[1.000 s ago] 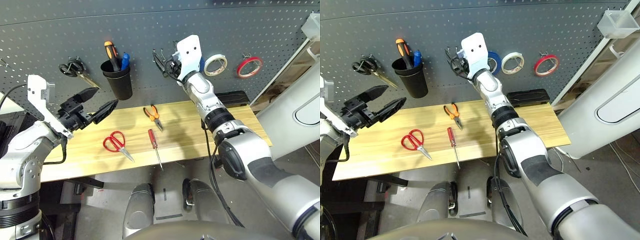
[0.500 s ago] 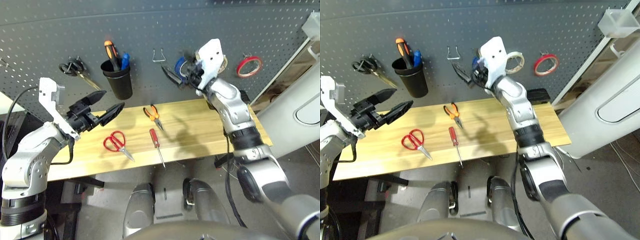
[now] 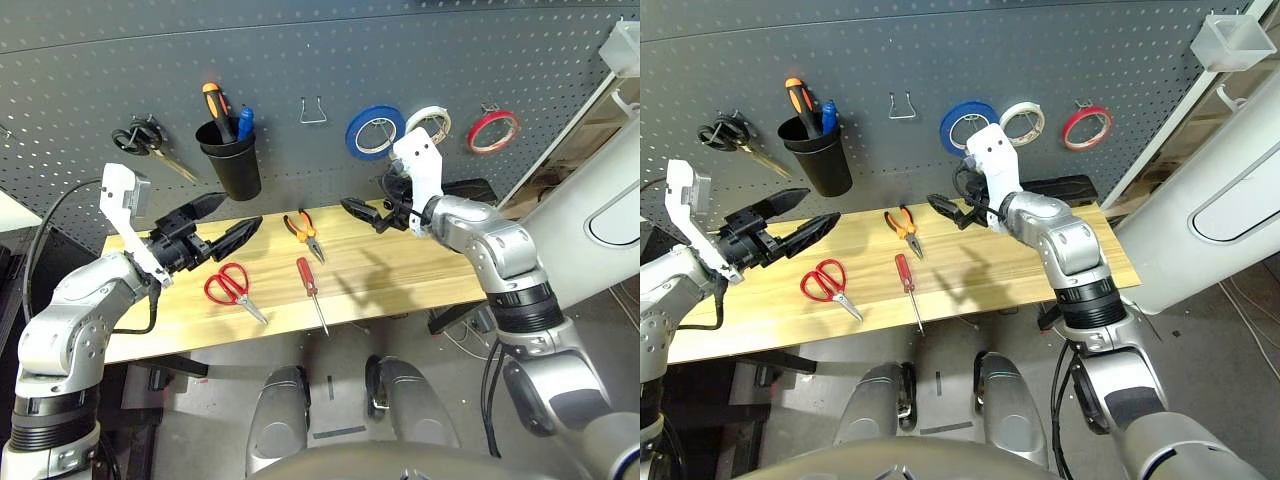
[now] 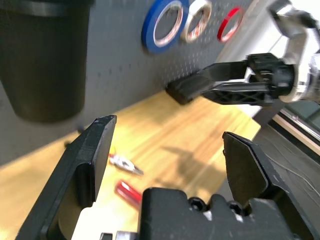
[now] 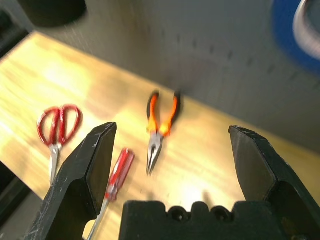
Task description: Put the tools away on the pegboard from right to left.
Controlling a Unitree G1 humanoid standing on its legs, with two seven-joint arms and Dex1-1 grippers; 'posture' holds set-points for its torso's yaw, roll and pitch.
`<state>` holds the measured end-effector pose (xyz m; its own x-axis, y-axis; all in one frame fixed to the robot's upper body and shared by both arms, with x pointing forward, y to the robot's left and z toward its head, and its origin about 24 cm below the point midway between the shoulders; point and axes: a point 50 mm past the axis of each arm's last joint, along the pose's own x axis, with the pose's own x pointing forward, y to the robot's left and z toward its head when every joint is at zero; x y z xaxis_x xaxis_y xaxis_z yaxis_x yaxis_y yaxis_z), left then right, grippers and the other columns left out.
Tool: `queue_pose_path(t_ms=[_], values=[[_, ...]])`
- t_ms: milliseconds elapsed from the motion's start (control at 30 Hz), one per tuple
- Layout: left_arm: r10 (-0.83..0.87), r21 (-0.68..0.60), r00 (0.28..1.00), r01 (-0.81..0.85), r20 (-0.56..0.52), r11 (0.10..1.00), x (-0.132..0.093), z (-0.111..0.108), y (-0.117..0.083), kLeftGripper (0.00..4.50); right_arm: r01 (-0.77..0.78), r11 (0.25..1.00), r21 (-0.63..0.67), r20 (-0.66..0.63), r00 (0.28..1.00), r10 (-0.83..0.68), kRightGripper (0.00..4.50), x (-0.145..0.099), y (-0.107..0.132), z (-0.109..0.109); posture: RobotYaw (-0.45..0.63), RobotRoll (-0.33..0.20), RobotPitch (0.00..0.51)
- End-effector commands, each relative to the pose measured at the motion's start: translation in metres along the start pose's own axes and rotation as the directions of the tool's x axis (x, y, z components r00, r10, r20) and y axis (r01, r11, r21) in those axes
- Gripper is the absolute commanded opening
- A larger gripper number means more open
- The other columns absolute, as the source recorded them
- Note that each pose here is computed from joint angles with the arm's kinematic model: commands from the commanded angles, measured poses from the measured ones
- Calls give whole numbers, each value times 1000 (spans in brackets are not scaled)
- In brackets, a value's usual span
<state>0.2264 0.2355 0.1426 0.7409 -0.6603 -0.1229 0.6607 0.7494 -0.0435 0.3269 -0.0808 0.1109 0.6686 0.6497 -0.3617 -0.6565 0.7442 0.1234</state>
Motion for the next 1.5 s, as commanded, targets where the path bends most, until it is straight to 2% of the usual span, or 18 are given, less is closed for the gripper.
queue_pose_path(t_ms=[33,333,800,967,1367,1433,1500], values=[[-27,-16,1000,27,-15,1000,-1,-3,-9,4500,59,998,24,-84,995,-57,4480,11,-2,-9,56,0,165],[-36,-39,999,35,-34,999,-4,-6,-21,4500,107,993,55,-240,967,-91,4480,42,3,-27,80,0,194],[-73,-101,993,63,-96,993,-21,-12,-44,4500,143,988,63,-389,915,-108,4480,71,25,-61,132,0,313],[-72,-115,992,60,-104,992,-25,-13,-51,4500,140,989,40,-404,908,-112,4480,79,31,-71,149,0,322],[-69,-113,993,58,-92,992,-20,-9,-57,4500,115,993,-28,-377,919,-117,4480,91,45,-74,174,0,314],[-68,-113,994,58,-91,992,-20,-8,-58,4500,103,994,-42,-370,922,-112,4432,93,47,-73,176,0,313],[-67,-113,994,57,-90,992,-20,-8,-58,4500,87,995,-39,-362,927,-96,4042,94,50,-71,180,0,313]])
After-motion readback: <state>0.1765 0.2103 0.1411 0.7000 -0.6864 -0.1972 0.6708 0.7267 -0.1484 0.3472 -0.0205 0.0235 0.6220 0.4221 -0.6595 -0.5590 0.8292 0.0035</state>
